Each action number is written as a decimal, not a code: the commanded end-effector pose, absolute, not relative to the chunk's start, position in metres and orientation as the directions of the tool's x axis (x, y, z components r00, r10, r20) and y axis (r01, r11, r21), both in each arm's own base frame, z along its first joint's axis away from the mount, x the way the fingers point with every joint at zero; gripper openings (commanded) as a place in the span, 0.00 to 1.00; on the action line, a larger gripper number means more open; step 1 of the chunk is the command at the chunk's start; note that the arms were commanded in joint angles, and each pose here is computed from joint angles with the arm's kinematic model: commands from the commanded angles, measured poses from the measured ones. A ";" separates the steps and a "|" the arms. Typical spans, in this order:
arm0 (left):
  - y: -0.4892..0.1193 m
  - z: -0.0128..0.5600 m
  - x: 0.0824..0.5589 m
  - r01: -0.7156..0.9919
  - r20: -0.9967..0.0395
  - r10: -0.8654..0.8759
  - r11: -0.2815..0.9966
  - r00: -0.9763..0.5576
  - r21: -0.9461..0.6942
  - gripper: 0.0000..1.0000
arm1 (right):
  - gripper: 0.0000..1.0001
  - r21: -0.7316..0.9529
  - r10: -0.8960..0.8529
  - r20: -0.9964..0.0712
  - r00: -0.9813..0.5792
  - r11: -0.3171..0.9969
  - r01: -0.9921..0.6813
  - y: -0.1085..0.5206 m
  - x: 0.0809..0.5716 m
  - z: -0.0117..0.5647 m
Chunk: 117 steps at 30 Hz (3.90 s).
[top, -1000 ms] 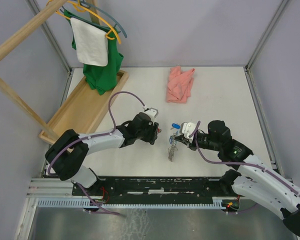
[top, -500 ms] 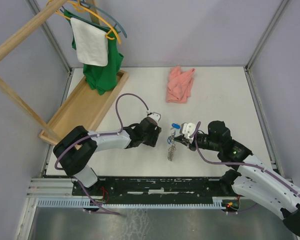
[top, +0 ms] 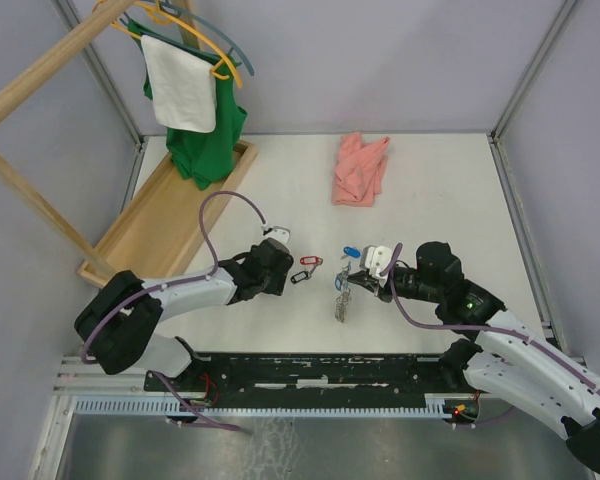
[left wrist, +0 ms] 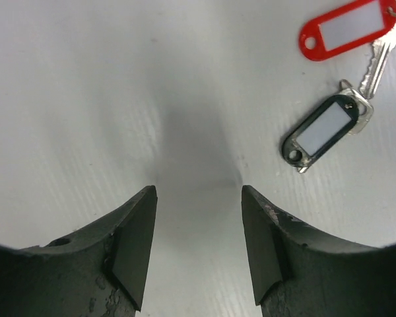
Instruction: Put the keys on the keyring
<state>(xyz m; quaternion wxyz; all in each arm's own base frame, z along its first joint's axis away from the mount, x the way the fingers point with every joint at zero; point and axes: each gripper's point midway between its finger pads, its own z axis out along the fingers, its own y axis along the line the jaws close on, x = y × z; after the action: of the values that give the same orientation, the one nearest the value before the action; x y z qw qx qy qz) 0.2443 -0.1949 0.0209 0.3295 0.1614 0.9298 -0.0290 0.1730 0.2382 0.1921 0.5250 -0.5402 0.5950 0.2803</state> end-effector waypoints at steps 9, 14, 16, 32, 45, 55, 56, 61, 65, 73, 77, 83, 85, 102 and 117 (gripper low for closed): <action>-0.248 0.084 0.261 0.356 -0.721 0.063 0.897 -0.690 -0.262 0.61 | 0.01 -0.283 -0.261 -0.941 0.214 0.263 -0.922 0.244 0.174 0.224; -0.271 0.090 0.279 0.368 -0.733 0.037 0.881 -0.679 -0.296 0.60 | 0.01 -0.281 -0.262 -0.941 0.212 0.264 -0.923 0.245 0.174 0.223; -0.279 0.085 0.284 0.373 -0.725 0.044 0.878 -0.688 -0.300 0.59 | 0.01 -0.282 -0.260 -0.942 0.214 0.265 -0.922 0.244 0.174 0.224; -0.286 0.038 0.282 0.356 -0.640 0.096 0.888 -0.762 -0.290 0.21 | 0.01 -0.281 -0.256 -0.943 0.213 0.266 -0.922 0.245 0.174 0.223; -0.234 0.055 0.242 0.292 -0.628 0.072 0.922 -0.775 -0.255 0.04 | 0.01 -0.280 -0.249 -0.944 0.216 0.259 -0.924 0.246 0.172 0.225; -0.235 0.043 0.240 0.265 -0.612 0.041 0.922 -0.790 -0.281 0.24 | 0.01 -0.272 -0.248 -0.946 0.210 0.252 -0.929 0.246 0.171 0.224; -0.235 0.046 0.240 0.265 -0.616 0.037 0.921 -0.787 -0.284 0.30 | 0.01 -0.273 -0.248 -0.946 0.210 0.252 -0.929 0.246 0.171 0.224; -0.231 0.062 0.242 0.287 -0.650 0.026 0.910 -0.759 -0.299 0.57 | 0.01 -0.273 -0.245 -0.946 0.212 0.251 -0.928 0.246 0.170 0.225; -0.225 0.055 0.246 0.314 -0.646 0.046 0.899 -0.762 -0.306 0.64 | 0.01 -0.271 -0.243 -0.947 0.211 0.250 -0.930 0.247 0.170 0.225; -0.229 0.034 0.245 0.340 -0.600 0.072 0.874 -0.797 -0.347 0.65 | 0.01 -0.270 -0.239 -0.948 0.211 0.247 -0.931 0.247 0.169 0.225; -0.233 0.025 0.235 0.332 -0.563 0.063 0.859 -0.824 -0.390 0.65 | 0.01 -0.269 -0.238 -0.948 0.212 0.245 -0.931 0.247 0.169 0.225; -0.257 0.026 0.220 0.341 -0.531 0.039 0.805 -0.847 -0.485 0.62 | 0.01 -0.269 -0.238 -0.948 0.211 0.242 -0.932 0.248 0.169 0.224; -0.270 0.031 0.214 0.355 -0.529 0.040 0.784 -0.848 -0.509 0.62 | 0.01 -0.270 -0.238 -0.948 0.212 0.243 -0.932 0.248 0.169 0.225; -0.263 0.069 0.234 0.430 -0.678 0.077 0.823 -0.731 -0.370 0.53 | 0.01 -0.273 -0.248 -0.946 0.210 0.253 -0.928 0.246 0.171 0.224; -0.295 0.059 0.253 0.667 -0.681 0.274 0.619 -0.679 -0.415 0.59 | 0.01 -0.269 -0.250 -0.946 0.206 0.252 -0.930 0.246 0.170 0.223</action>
<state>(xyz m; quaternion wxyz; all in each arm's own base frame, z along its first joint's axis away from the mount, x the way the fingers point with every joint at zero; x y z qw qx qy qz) 0.2418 -0.2652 0.0412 0.2786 0.2175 0.8897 -0.2889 0.1680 0.2413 0.2002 0.5312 -0.5385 0.5832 0.2961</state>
